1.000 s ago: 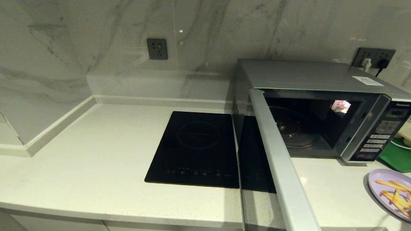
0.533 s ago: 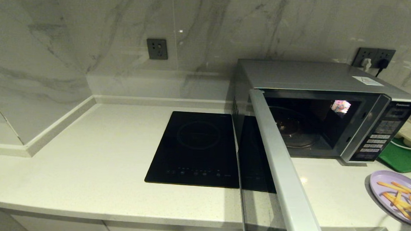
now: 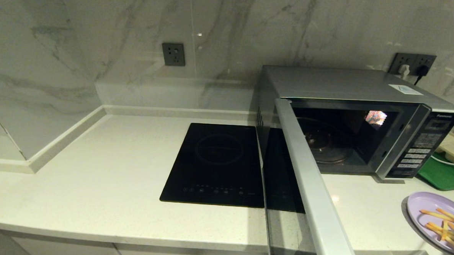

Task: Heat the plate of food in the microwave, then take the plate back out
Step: Put the plate in the microwave oven

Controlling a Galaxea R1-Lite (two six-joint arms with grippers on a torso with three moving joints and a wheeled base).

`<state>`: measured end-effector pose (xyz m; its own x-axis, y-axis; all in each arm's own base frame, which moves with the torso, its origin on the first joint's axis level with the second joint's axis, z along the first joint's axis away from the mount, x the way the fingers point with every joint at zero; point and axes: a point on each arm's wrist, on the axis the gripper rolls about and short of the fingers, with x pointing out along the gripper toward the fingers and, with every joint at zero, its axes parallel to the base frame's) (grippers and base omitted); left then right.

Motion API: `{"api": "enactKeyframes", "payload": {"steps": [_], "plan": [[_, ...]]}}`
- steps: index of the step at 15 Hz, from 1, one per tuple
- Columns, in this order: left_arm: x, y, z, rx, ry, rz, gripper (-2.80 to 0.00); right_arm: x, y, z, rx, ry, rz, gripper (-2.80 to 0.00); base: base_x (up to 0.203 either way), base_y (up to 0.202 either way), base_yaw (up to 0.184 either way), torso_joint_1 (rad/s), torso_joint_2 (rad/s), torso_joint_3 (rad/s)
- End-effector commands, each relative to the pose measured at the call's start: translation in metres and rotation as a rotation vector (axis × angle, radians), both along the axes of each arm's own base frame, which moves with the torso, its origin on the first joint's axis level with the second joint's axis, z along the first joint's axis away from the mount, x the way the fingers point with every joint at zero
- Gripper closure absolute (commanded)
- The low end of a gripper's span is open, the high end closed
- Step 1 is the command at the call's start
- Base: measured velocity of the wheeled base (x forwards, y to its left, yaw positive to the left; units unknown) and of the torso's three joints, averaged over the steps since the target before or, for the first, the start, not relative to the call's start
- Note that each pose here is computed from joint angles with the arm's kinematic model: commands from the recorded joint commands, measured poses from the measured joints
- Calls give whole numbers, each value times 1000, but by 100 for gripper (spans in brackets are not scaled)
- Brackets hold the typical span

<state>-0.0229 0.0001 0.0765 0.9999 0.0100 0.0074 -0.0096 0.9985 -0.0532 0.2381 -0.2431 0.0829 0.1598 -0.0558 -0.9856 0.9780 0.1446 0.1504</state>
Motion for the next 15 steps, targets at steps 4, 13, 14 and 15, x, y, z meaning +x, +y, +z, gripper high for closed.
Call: {"api": "enactKeyframes", "payload": {"steps": [4, 13, 14, 15], "plan": [[0, 0, 0, -1, 0, 1, 0, -3, 6, 18, 7, -74, 27, 0, 0, 0, 0, 0, 0, 0], [0, 0, 0, -1, 0, 1, 0, -23, 32, 48, 27, -218, 215, 0, 0, 0, 0, 0, 0, 0], [0, 0, 0, -1, 0, 1, 0, -24, 34, 51, 31, -231, 224, 0, 0, 0, 0, 0, 0, 0], [0, 0, 0, -1, 0, 1, 0, -25, 37, 55, 40, -252, 234, 0, 0, 0, 0, 0, 0, 0]]}}
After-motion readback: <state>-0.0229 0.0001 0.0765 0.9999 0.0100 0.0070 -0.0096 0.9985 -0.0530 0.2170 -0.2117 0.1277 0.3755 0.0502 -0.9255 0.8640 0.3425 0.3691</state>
